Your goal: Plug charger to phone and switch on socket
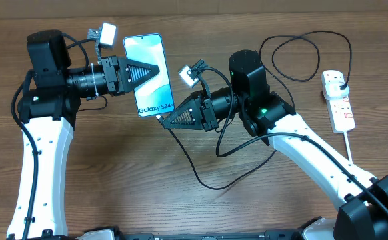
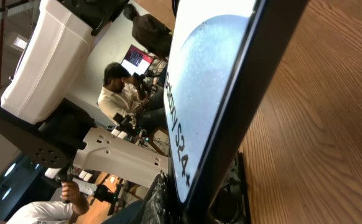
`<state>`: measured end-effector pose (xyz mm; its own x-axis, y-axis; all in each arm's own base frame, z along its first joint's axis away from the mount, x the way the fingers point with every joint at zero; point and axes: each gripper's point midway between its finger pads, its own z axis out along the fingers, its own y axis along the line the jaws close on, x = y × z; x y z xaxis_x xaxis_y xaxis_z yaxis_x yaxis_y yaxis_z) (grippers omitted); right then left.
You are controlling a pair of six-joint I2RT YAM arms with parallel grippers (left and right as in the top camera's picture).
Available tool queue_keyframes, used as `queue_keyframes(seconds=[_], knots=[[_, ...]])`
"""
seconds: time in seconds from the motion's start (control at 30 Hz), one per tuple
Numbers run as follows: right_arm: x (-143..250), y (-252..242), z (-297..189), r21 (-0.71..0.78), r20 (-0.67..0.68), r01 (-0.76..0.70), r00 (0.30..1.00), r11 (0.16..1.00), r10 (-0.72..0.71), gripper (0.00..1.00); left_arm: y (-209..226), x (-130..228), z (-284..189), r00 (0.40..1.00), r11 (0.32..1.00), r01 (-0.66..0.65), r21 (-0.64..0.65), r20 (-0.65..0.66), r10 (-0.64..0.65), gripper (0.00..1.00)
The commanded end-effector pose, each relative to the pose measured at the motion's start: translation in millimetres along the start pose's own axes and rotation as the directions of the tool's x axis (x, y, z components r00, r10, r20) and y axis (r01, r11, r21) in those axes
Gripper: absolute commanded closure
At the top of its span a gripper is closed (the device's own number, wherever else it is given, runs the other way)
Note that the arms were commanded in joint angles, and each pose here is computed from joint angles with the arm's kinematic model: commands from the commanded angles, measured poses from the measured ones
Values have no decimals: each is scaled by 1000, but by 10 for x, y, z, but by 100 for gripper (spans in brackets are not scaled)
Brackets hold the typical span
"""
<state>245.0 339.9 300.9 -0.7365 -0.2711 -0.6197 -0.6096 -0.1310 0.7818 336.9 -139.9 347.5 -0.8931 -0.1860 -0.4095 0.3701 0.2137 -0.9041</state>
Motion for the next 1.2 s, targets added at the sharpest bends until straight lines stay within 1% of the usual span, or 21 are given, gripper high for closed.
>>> queue_keyframes(seconds=[0.0,0.33,0.43,0.5,0.6,0.63,0.73,0.8,0.87,0.93,1.0,1.07,1.1,1.17], knots=[[-180,-14,-63,48,55,50,997,998,-53,96,-128,91,46,998,998,-49,33,-33,50,96],[-198,-34,-65,61,65,50,996,997,-54,96,-53,165,45,994,995,100,3,-42,-100,96],[-207,-46,-66,68,69,49,996,996,-54,96,62,161,42,990,989,138,-56,-16,-139,96],[-233,-80,-70,88,84,46,995,995,-54,96,225,176,26,981,972,193,-137,18,-192,96],[-261,-135,-75,118,103,36,994,992,-48,96,304,191,14,976,960,219,-176,34,-216,96],[-273,-170,-81,136,113,26,993,990,-41,96,319,185,11,976,958,218,-184,39,-215,96],[-251,-415,-126,239,157,-81,987,968,44,96,372,167,0,976,953,218,-212,56,-211,96],[-162,-611,-175,320,175,-160,979,934,107,96,448,156,-19,975,942,220,-252,76,-208,96],[-5,-817,-244,415,169,-205,975,886,146,96,569,161,-57,969,918,245,-313,106,-222,96],[217,-1030,-352,528,145,-234,972,816,185,96,705,180,-109,961,883,273,-381,137,-238,96],[484,-1235,-516,654,113,-248,966,715,232,96,848,209,-179,954,840,299,-454,169,-248,96],[750,-1407,-740,774,97,-255,952,580,290,96,1001,243,-272,946,783,323,-532,203,-252,96],[880,-1483,-883,831,103,-260,941,492,323,96,1070,256,-322,943,754,331,-568,219,-249,96],[1136,-1585,-1227,927,116,-237,918,290,379,96,1197,291,-428,937,691,350,-633,249,-246,96]])
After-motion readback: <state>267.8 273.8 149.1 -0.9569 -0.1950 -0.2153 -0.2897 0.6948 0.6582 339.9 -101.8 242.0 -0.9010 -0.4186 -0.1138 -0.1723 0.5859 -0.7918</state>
